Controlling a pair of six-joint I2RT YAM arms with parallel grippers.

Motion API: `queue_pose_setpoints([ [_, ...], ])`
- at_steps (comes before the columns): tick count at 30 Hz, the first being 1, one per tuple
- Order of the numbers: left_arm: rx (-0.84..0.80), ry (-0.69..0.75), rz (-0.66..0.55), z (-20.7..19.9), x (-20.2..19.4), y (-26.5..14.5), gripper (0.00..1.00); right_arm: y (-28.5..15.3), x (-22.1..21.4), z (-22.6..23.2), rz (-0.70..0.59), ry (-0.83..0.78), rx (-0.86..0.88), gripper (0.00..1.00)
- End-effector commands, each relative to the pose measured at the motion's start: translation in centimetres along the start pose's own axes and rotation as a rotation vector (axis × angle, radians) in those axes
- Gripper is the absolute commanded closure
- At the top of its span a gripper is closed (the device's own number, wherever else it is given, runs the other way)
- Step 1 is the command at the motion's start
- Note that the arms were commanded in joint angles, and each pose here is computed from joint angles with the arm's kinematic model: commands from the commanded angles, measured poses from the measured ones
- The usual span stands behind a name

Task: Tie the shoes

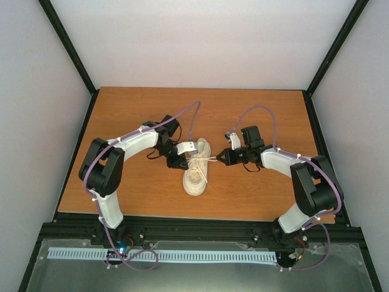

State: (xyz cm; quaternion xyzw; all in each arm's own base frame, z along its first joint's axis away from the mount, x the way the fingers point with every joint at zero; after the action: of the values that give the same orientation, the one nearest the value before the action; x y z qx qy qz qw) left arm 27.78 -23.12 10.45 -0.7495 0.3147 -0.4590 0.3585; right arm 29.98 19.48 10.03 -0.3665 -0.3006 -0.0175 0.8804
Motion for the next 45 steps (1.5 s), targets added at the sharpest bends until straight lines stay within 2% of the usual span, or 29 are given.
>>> queue_pose_setpoints([
  [1, -0.010, -0.002, 0.031, 0.1, 0.0, 0.8, 0.76, 0.0, 0.2, -0.5, -0.017, 0.005, -0.011, 0.97],
  [5, 0.007, 0.000, 0.056, 0.4, -0.3, 1.4, 0.77, 0.0, 0.2, -0.5, -0.015, 0.004, -0.010, 0.97],
  [9, 0.016, 0.002, 0.057, 0.4, -0.3, 1.3, 0.98, 0.0, 0.2, -0.5, -0.014, 0.004, -0.008, 0.97],
  [15, 0.029, 0.010, 0.060, 0.1, -0.5, 0.9, 0.99, -0.3, 0.6, -0.2, -0.014, -0.012, -0.010, 0.87],
  [19, 0.036, 0.010, 0.065, 0.0, -0.8, 0.8, 0.99, -0.7, 1.6, 0.3, -0.022, -0.039, 0.000, 0.74],
  [25, 0.051, 0.008, 0.062, -0.1, -1.0, 0.6, 0.99, -0.4, 3.6, 1.2, -0.053, -0.057, 0.023, 0.63],
  [26, 0.047, 0.004, 0.061, -0.1, -1.0, 0.7, 0.92, 0.0, 3.8, 1.4, -0.053, -0.061, 0.027, 0.61],
  [28, 0.046, -0.006, 0.058, 0.2, -0.8, 1.0, 0.72, 0.6, 4.3, 1.8, -0.048, -0.070, 0.038, 0.60],
  [29, 0.046, -0.012, 0.056, 0.3, -0.7, 1.0, 0.67, 0.9, 4.6, 1.9, -0.046, -0.072, 0.041, 0.60],
  [34, 0.014, -0.023, 0.024, 0.2, 0.1, 1.1, 0.66, 2.0, 5.6, 1.9, -0.053, -0.067, 0.030, 0.57],
  [36, 0.017, -0.027, 0.019, 0.4, 0.3, 1.2, 0.71, 2.5, 5.8, 1.8, -0.050, -0.058, 0.022, 0.56],
  [39, 0.029, -0.030, 0.025, 0.9, 0.4, 1.4, 0.96, 3.3, 6.2, 1.8, -0.042, -0.060, 0.023, 0.54],
  [40, 0.030, -0.030, 0.027, 0.9, 0.4, 1.4, 0.99, 3.6, 6.3, 1.9, -0.039, -0.062, 0.020, 0.54],
  [45, 0.058, 0.001, 0.041, 0.6, -0.1, 0.7, 0.99, 4.5, 6.6, 1.3, -0.038, -0.053, -0.035, 0.54],
])
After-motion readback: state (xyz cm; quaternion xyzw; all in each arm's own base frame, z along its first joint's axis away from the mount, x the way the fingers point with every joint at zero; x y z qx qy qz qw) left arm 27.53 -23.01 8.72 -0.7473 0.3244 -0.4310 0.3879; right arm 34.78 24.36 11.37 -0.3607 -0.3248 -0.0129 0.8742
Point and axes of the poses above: each gripper's point midway between its finger pads, its own y axis out along the fingers, its own z axis along the line the jaws close on, x = y × z, the point moved 4 cm from there along -y, back along the fingers, and after that the axes turned 3 degrees about -y, right-handed, at the moved point
